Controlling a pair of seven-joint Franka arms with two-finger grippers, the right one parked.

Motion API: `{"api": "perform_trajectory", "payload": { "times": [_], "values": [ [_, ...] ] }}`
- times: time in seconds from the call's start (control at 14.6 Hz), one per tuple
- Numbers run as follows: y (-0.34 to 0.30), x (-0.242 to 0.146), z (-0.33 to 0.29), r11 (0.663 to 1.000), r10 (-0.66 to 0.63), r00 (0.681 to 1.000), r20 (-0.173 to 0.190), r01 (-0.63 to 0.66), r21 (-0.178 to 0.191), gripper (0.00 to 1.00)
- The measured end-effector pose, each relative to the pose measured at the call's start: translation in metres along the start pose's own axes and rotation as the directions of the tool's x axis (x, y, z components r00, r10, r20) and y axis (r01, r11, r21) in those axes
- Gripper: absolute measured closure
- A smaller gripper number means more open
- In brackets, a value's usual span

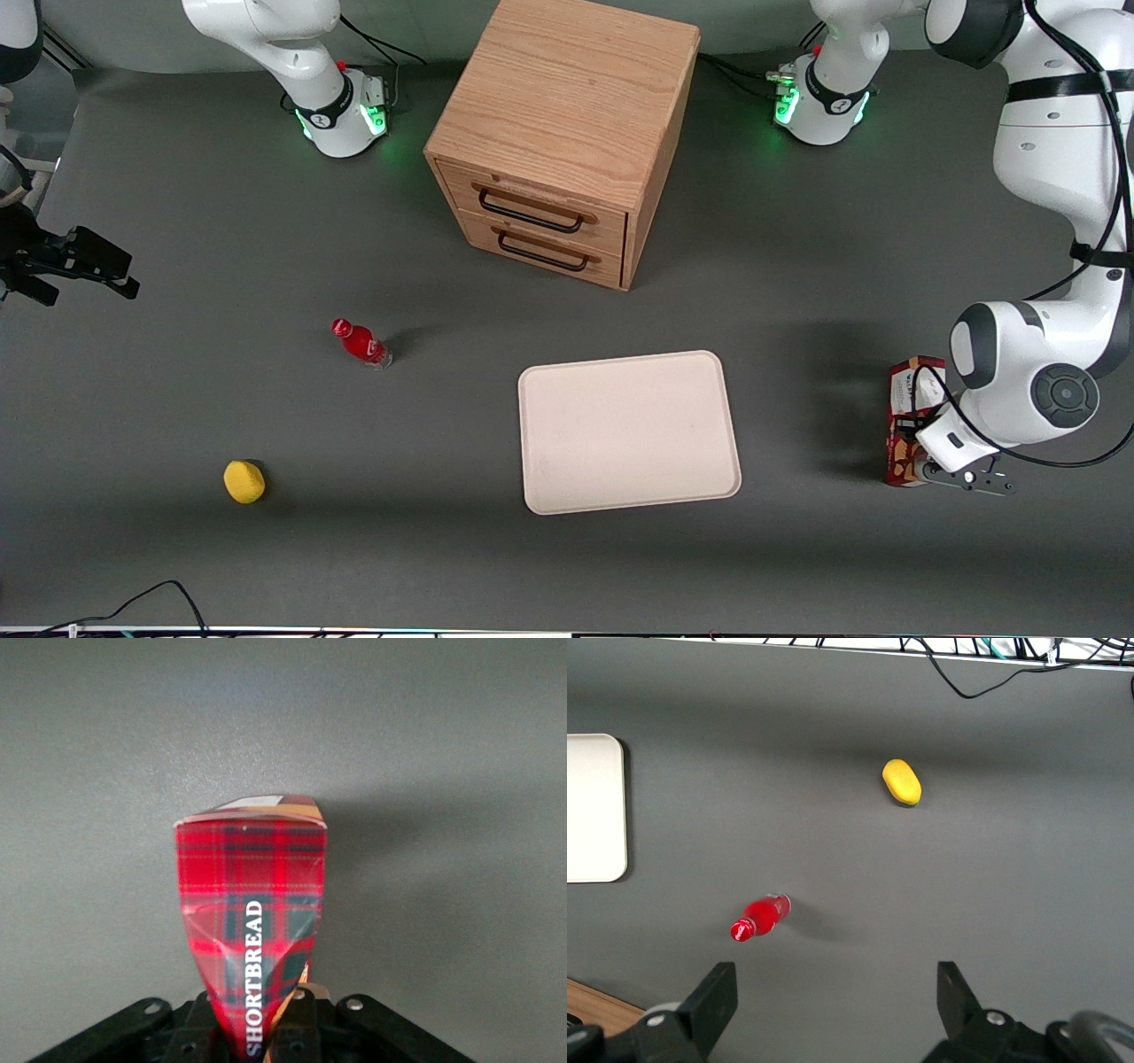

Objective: Place red cookie box on tray
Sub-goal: 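Close the left gripper on the box and lift it, then carry the box with the left gripper over the cream tray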

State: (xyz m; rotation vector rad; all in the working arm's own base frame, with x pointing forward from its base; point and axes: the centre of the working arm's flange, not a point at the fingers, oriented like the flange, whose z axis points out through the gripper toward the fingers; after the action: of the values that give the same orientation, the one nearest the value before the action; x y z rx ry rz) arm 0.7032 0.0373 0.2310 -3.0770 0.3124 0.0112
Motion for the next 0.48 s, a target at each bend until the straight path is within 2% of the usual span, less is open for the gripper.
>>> {"api": "perform_trajectory", "payload": {
  "times": [0.21,0.48],
  "values": [
    [0.012,0.018,-0.059,1.0,-0.021,0.999,0.035,0.022,-0.015,0.88],
    [0.097,0.029,-0.16,0.99,-0.14,0.989,0.04,0.14,-0.001,0.88]
  ]
}}
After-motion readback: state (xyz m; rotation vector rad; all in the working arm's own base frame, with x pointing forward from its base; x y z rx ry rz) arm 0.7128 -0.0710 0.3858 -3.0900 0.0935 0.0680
